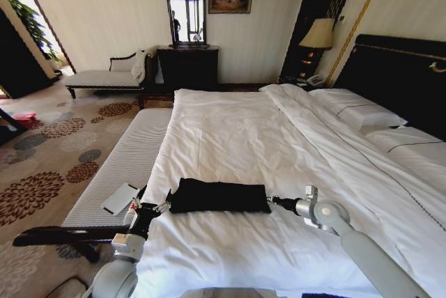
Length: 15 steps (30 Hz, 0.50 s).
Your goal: Fold the clothes on the bed.
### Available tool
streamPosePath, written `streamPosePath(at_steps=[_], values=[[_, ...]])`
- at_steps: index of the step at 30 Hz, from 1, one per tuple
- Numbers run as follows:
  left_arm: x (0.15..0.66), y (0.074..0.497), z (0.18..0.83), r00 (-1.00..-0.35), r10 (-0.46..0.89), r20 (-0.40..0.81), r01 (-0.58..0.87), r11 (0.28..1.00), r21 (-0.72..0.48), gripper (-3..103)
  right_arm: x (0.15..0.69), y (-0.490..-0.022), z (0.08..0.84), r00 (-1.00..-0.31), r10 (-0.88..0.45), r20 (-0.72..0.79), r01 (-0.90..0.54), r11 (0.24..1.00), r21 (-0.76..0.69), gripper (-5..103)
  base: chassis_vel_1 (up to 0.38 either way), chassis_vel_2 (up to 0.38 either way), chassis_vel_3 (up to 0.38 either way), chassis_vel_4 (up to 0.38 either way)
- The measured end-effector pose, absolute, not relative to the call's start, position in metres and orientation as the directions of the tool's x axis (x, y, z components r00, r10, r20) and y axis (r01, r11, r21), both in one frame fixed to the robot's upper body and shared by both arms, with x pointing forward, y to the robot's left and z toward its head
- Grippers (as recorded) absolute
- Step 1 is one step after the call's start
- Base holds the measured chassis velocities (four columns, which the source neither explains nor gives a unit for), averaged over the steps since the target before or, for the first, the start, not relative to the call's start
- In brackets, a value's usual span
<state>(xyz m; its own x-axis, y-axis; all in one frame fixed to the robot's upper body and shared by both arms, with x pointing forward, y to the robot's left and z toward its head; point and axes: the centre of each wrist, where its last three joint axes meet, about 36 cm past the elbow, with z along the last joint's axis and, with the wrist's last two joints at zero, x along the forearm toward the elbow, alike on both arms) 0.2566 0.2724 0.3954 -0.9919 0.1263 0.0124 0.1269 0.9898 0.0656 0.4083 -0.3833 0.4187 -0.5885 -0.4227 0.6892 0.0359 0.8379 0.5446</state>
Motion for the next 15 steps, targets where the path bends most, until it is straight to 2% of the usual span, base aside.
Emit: streamPosePath(at_steps=[7,10,11,12,15], values=[[0.2566,0.2724,0.3954,-0.992,0.126,0.012,0.127,0.990,0.066,100,0.4021,-0.3841,0.4146,-0.589,-0.426,0.687,0.033,0.837,0.547,-1,0.000,0.000,0.000,0.000],[0.2566,0.2724,0.3954,-0.992,0.126,0.012,0.127,0.990,0.066,100,0.4029,-0.3852,0.4161,-0.593,-0.426,0.684,0.032,0.836,0.548,10,0.000,0.000,0.000,0.000],[0.2566,0.2724,0.3954,-0.992,0.126,0.012,0.127,0.990,0.066,100,0.4032,-0.3860,0.4169,-0.594,-0.426,0.682,0.032,0.835,0.550,10,0.000,0.000,0.000,0.000],[0.2566,0.2724,0.3954,-0.992,0.126,0.012,0.127,0.990,0.066,100,0.4039,-0.3884,0.4190,-0.597,-0.427,0.679,0.035,0.832,0.554,20,0.000,0.000,0.000,0.000],[0.2566,0.2724,0.3954,-0.992,0.126,0.012,0.127,0.990,0.066,100,0.4043,-0.3914,0.4204,-0.599,-0.429,0.676,0.041,0.827,0.561,26,0.000,0.000,0.000,0.000]])
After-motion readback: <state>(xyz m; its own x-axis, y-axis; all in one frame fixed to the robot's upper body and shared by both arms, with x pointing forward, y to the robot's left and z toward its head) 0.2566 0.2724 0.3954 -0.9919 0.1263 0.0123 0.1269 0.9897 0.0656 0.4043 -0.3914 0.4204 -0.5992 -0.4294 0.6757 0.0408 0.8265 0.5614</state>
